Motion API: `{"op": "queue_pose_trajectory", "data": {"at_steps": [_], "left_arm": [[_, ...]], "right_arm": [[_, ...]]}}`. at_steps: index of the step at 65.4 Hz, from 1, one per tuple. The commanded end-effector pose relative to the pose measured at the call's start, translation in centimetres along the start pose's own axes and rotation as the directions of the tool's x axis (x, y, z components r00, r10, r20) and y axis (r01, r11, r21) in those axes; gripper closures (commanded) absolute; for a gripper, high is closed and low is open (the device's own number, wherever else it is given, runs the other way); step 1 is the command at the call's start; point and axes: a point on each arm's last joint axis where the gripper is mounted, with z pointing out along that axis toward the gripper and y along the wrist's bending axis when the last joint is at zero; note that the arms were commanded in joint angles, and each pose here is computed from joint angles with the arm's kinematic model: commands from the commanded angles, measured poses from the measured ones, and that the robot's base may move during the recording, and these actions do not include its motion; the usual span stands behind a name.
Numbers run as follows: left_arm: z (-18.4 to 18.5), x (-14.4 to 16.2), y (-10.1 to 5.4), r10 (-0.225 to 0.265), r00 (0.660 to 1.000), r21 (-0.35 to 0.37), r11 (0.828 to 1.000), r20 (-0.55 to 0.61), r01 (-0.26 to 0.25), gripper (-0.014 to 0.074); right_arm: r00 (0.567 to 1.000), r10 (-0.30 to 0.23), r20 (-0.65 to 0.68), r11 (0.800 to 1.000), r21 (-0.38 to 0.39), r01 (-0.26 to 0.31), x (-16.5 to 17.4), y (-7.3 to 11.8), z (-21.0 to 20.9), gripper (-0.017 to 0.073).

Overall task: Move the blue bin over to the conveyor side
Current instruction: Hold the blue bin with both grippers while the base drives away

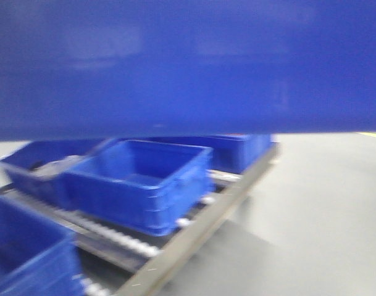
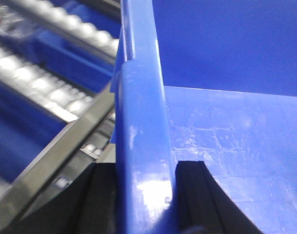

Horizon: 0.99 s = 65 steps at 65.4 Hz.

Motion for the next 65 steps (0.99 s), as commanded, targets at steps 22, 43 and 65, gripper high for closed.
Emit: {"op": "queue_pose_trajectory", "data": {"at_steps": [22,43,65], "left_arm": [[-1.16,-0.89,-0.03,0.034,0.991,-0.008,0.999,0.130,-0.033,0.0612],[-1.16,-0.89,-0.03,0.034,0.991,-0.008,0.999,0.130,-0.033,0.0612],[-1.17,-0.95,-0.04,0.034,0.990,-0.006,0.999,0.136,-0.033,0.0612]], "right_arm": [[0.990,-0.042,0.133,0.998,0.044,0.036,-0.96,-0.39,-1.09,0.0637],[0.990,-0.042,0.133,0.998,0.044,0.036,-0.96,-0.39,-1.09,0.0637],[0.990,-0.042,0.133,0.998,0.044,0.036,-0.96,-0.39,-1.09,0.0637]]}}
